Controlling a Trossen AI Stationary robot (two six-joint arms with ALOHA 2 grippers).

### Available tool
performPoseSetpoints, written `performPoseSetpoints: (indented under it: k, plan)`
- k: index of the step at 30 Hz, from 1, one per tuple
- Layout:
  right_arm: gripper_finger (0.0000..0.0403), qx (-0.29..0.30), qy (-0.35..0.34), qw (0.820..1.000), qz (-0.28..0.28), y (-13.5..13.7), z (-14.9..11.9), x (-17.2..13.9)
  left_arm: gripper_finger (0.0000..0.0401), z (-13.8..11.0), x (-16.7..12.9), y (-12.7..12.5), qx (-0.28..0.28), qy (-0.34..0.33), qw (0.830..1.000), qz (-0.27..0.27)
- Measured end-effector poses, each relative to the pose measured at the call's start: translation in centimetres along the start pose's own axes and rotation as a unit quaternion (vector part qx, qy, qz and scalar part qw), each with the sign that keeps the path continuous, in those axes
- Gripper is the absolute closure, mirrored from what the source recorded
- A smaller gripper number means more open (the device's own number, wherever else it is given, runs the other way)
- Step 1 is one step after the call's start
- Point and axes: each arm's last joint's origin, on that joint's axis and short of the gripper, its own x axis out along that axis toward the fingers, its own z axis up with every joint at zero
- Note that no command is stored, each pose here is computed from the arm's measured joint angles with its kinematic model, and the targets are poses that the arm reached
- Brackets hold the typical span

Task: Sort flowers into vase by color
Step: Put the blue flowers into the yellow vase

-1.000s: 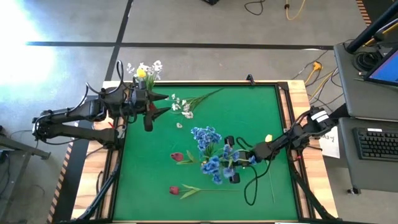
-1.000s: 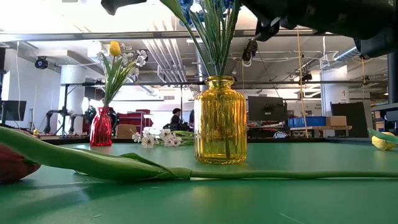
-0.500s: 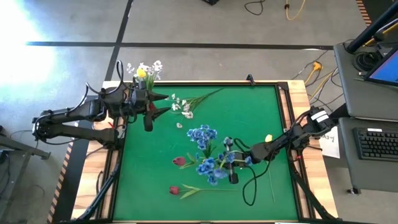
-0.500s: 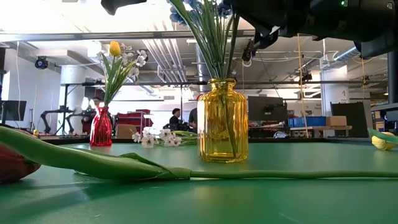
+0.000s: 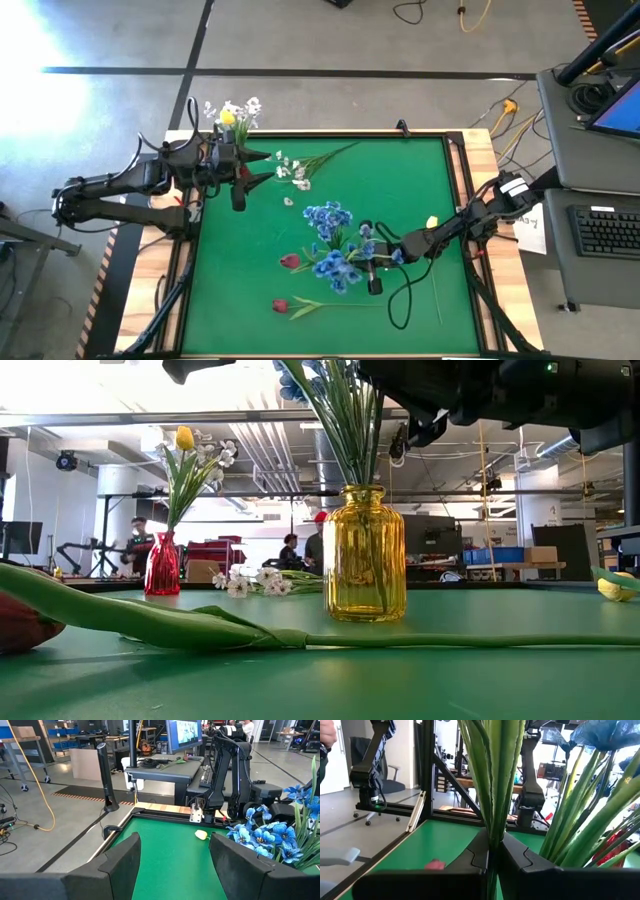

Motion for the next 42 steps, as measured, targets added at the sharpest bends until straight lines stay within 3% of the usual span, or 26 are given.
performPoseSetpoints:
  k: [15,31,42]
  plan:
    - [0.0383,0.004,0.014,1.000,-0.007,-0.02,-0.26,0.00,0.0180,0.00,0.00,0.00,0.000,0.000,1.000,0.000]
    - [0.0217,0.050,0.031,0.998,-0.026,-0.21,-0.57,0.01,0.0180,0.00,0.00,0.00,0.000,0.000,1.000,0.000]
    - [0.0156,0.061,0.054,0.996,-0.028,-0.45,0.34,-0.37,0.0180,0.00,0.00,0.01,0.000,0.000,1.000,0.000]
